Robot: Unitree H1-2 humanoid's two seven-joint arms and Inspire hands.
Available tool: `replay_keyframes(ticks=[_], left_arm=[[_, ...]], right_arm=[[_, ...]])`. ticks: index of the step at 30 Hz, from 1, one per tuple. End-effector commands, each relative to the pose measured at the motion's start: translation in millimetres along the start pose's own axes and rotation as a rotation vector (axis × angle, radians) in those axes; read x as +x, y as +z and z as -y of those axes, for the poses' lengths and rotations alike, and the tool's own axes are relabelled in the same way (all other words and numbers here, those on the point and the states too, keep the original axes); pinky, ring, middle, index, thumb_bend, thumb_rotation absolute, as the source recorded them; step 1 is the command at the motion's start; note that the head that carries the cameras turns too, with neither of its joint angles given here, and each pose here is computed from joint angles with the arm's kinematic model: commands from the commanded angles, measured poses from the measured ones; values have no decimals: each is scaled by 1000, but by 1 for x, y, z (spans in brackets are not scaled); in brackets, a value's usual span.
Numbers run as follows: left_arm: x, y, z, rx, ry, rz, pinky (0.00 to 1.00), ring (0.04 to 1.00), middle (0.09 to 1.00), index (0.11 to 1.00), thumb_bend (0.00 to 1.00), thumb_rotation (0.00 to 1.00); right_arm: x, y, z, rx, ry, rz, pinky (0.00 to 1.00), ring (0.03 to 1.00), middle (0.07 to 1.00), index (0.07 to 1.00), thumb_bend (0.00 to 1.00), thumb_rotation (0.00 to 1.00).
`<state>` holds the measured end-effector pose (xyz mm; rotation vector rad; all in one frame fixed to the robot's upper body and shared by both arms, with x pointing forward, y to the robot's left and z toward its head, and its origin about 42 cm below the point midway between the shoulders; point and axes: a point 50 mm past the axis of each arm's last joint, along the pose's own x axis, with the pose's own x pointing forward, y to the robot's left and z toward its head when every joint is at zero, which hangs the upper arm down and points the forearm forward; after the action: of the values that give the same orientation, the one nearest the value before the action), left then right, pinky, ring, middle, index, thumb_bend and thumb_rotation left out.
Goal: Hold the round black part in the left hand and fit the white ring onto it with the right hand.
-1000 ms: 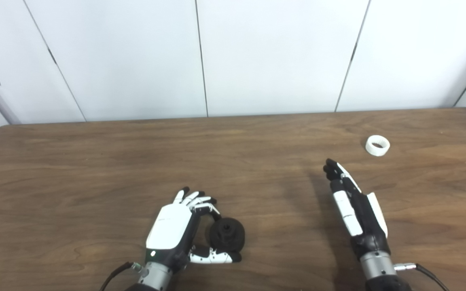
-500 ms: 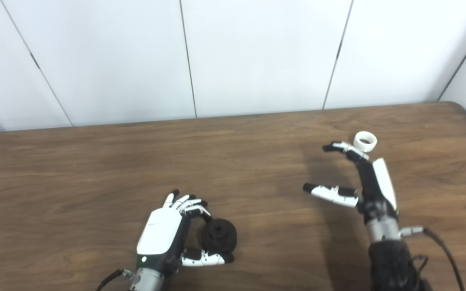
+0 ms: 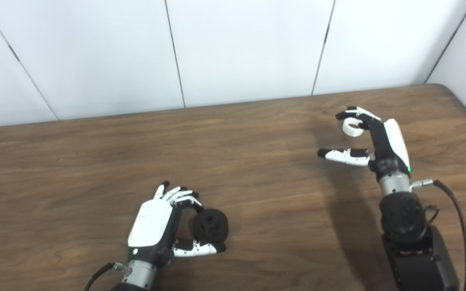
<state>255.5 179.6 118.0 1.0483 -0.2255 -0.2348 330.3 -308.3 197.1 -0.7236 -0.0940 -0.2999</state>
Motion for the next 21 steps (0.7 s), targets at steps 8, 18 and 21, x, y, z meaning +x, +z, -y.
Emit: replay_keyframes(ticks=[8,18,21], left_arm=[[-7,-13,0,34,-38,-29,1000,861,767,483,525,56],[-10,-19,-5,30,-36,-27,1000,860,767,483,525,55],[-11,-20,-6,32,-41,-29,1000,861,768,483,525,55]], right_arm=[[47,4,27,-89,-49,12,934,934,908,716,881,232],[74,-6,30,-164,-43,-42,999,962,936,744,871,226],[82,-5,32,-178,-36,-68,1000,979,949,750,864,222]])
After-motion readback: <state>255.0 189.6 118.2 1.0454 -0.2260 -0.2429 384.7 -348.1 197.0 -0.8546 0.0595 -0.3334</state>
